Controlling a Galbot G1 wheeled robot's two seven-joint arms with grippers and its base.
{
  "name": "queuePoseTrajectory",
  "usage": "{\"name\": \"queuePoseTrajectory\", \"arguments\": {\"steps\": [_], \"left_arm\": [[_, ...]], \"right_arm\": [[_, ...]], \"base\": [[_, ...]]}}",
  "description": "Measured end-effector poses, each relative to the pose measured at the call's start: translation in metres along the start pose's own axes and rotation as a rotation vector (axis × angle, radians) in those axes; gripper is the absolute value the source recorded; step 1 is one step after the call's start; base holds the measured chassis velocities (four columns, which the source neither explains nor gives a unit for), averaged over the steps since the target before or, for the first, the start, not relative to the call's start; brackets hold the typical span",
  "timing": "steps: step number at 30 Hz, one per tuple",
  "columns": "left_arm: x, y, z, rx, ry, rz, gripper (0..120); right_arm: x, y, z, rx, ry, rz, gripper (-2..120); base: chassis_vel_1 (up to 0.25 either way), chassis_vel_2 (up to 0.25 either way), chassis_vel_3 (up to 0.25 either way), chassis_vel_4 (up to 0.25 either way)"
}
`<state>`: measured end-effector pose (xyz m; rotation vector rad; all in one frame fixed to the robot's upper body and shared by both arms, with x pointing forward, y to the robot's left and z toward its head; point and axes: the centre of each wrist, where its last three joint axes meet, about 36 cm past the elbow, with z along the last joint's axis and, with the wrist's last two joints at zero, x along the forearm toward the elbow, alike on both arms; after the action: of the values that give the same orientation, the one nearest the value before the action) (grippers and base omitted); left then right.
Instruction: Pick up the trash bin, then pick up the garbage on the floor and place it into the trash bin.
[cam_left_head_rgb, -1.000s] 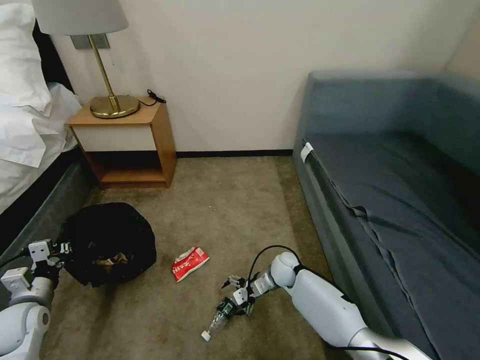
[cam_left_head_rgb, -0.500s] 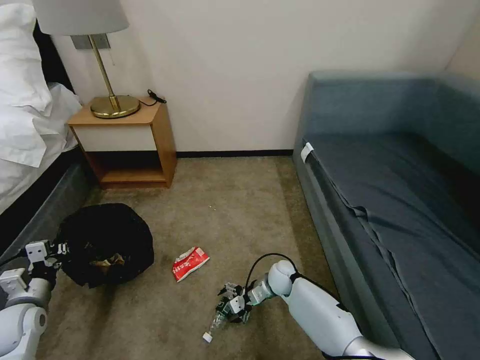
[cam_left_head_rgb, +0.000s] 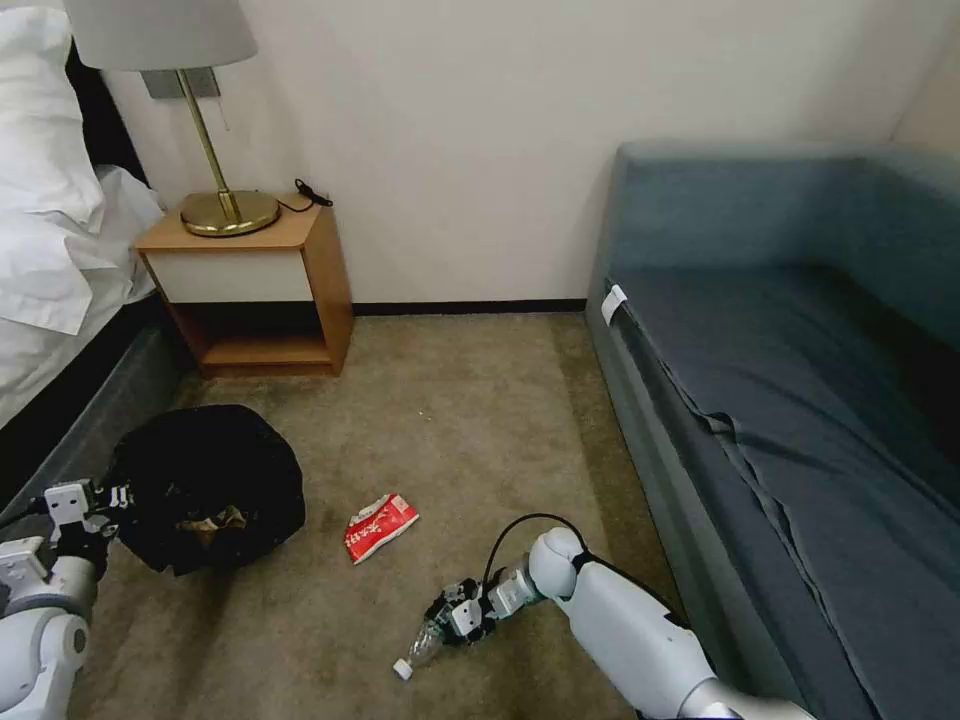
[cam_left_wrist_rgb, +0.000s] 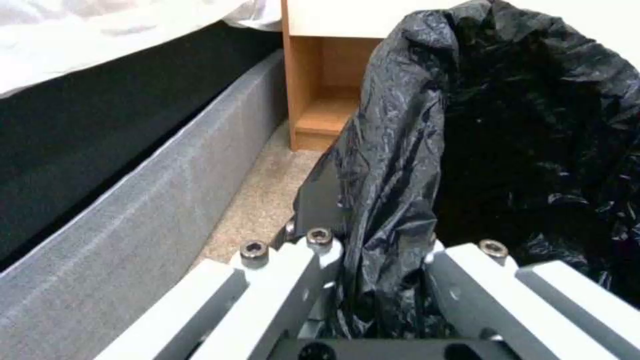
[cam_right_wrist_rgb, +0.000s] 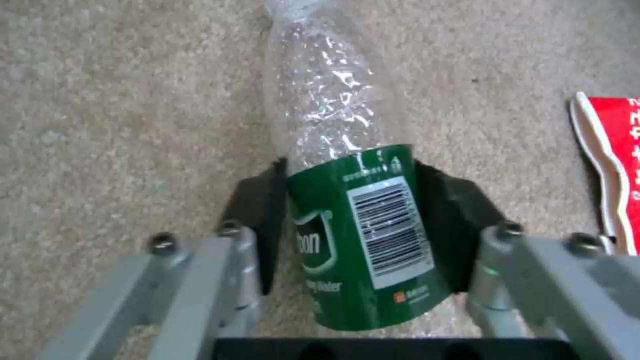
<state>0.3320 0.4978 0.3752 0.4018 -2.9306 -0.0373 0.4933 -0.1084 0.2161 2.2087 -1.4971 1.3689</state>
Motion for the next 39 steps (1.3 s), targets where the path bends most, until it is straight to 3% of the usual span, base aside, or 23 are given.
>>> {"name": "queuePoseTrajectory", "arguments": {"steps": [10, 19, 26, 27, 31, 33, 34, 35, 39], "left_arm": [[0.002, 0.004, 0.0, -0.002, 0.0, -0.002, 4], [-0.002, 0.001, -0.003, 0.001, -0.007, 0.008, 4], [-0.009, -0.005, -0.004, 0.006, -0.008, 0.025, 4], [-0.011, -0.008, -0.005, 0.007, -0.008, 0.033, 4], [-0.015, -0.013, -0.008, 0.012, -0.009, 0.045, 4], [-0.022, -0.02, -0.013, 0.017, -0.019, 0.059, 4], [-0.022, -0.02, -0.013, 0.017, -0.019, 0.059, 4], [-0.025, -0.024, -0.015, 0.021, -0.025, 0.067, 4], [-0.031, -0.03, -0.016, 0.029, -0.033, 0.075, 4]], "right_arm": [[0.014, -0.016, 0.002, -0.014, -0.011, 0.05, 11], [0.048, -0.043, 0.003, -0.003, -0.012, 0.137, 11], [0.097, -0.094, -0.006, 0.011, -0.041, 0.266, 11], [0.114, -0.114, -0.011, 0.028, -0.047, 0.305, 11], [0.136, -0.144, -0.019, 0.041, -0.06, 0.368, 11], [0.161, -0.179, -0.029, 0.048, -0.075, 0.439, 11], [0.161, -0.179, -0.029, 0.048, -0.075, 0.439, 11], [0.176, -0.2, -0.039, 0.061, -0.082, 0.475, 11], [0.189, -0.228, -0.059, 0.088, -0.104, 0.507, 11]], "base": [[0.0, 0.0, 0.0, 0.0], [0.0, 0.0, 0.0, 0.0], [0.0, 0.0, 0.0, 0.0], [0.0, 0.0, 0.0, 0.0], [0.0, 0.0, 0.0, 0.0], [0.0, 0.0, 0.0, 0.0], [0.0, 0.0, 0.0, 0.0], [0.0, 0.0, 0.0, 0.0], [0.0, 0.0, 0.0, 0.0]]}}
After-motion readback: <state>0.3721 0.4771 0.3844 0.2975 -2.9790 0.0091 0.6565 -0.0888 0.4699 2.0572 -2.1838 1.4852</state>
